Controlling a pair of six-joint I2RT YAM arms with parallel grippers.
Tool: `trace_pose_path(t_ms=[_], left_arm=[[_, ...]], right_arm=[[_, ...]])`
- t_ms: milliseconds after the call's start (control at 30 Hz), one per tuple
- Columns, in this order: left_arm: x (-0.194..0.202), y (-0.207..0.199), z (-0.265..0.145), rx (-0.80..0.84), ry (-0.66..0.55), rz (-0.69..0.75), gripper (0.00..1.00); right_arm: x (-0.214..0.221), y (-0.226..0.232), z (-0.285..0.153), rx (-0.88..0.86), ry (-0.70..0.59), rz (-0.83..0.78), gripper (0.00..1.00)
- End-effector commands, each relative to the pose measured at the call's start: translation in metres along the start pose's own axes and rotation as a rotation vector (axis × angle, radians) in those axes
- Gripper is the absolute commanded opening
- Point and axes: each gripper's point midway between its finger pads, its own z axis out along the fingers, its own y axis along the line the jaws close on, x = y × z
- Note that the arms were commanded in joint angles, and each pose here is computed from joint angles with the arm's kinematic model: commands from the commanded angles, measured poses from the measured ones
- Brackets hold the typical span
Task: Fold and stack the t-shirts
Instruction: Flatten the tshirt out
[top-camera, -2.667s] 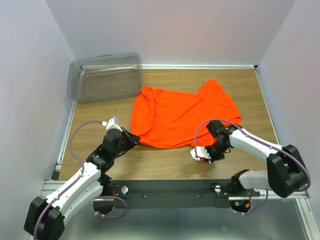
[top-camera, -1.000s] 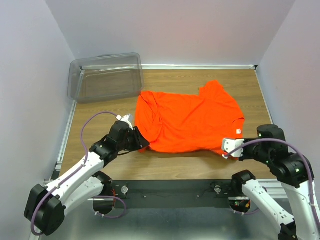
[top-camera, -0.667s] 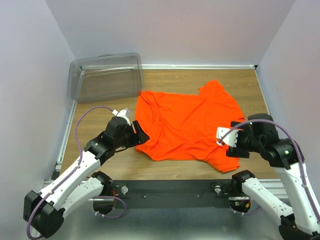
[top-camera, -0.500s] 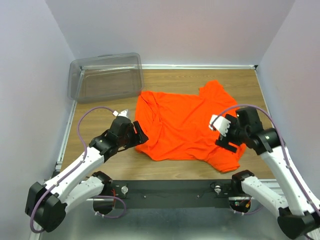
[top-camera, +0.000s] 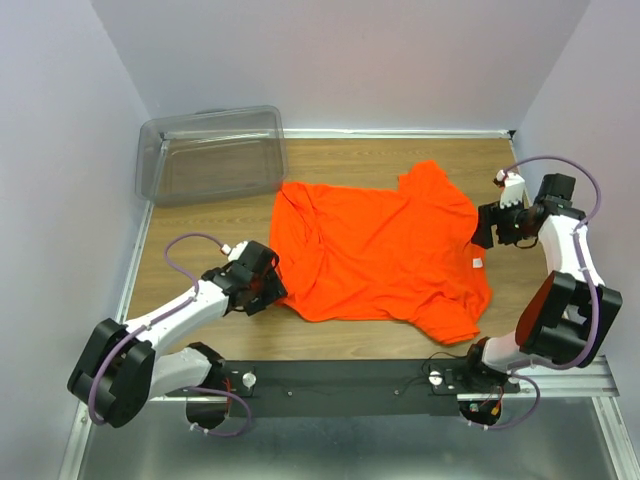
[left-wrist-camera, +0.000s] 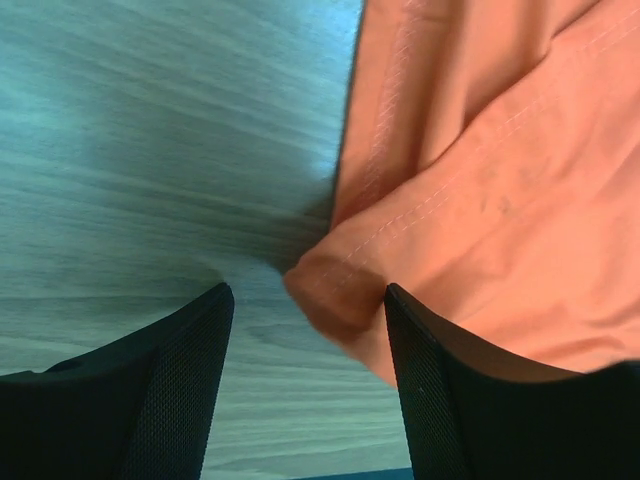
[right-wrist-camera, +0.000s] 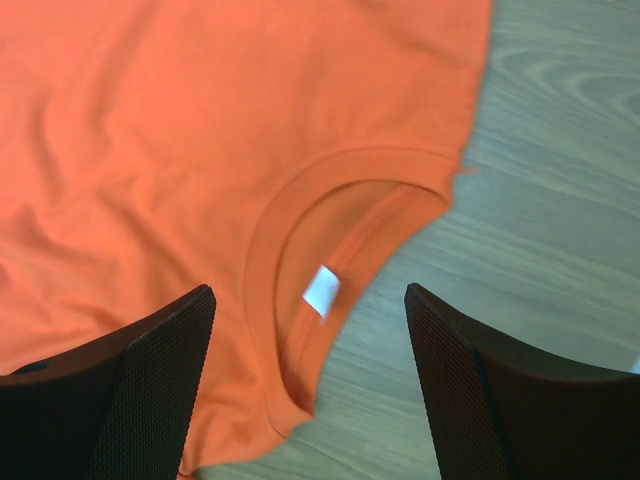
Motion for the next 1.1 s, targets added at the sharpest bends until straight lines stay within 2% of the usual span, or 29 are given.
trace_pose_path(t_ms=[0,133,167,267,333,533,600,767,900,1067], left_arm=[[-0.005,-0.006,0.005,0.014,-0.026,-0.053,0.69],[-0.012,-0.014,0.008,0.033,-0.050,-0.044,0.49],[-0.013,-0.015,0.007,0.041,-0.054,-0.028,0.35],[-0.021,-0.023,0.002,0.069,-0.087,0.009,0.11],[-0.032,-0.029,-0.009,0.096,-0.132,0.048,0.06],[-0.053,-0.048,-0.049,0.228,-0.245,0.126,0.04],[-0.053,-0.047,-0.055,0.234,-0.251,0.133,0.05],[-0.038,-0.049,-0.058,0.279,-0.187,0.148,0.08],[-0.028,-0.049,-0.051,0.297,-0.148,0.157,0.08],[-0.023,-0.047,-0.043,0.292,-0.124,0.160,0.08]], right_arm=[[-0.015,0.018,0.007,-0.131,-0.076,0.008,0.84],[-0.004,0.009,0.023,-0.160,-0.043,0.064,0.83],[-0.004,0.006,0.025,-0.164,-0.041,0.076,0.83],[-0.003,-0.008,0.031,-0.168,-0.037,0.124,0.81],[-0.008,-0.020,0.032,-0.152,-0.046,0.139,0.81],[-0.012,-0.040,0.048,-0.147,-0.019,0.209,0.81],[-0.019,-0.049,0.051,-0.139,-0.022,0.229,0.81],[-0.010,-0.065,0.081,-0.154,0.030,0.308,0.80],[-0.004,-0.082,0.103,-0.142,0.068,0.360,0.75],[0.012,-0.079,0.120,-0.160,0.117,0.381,0.73]])
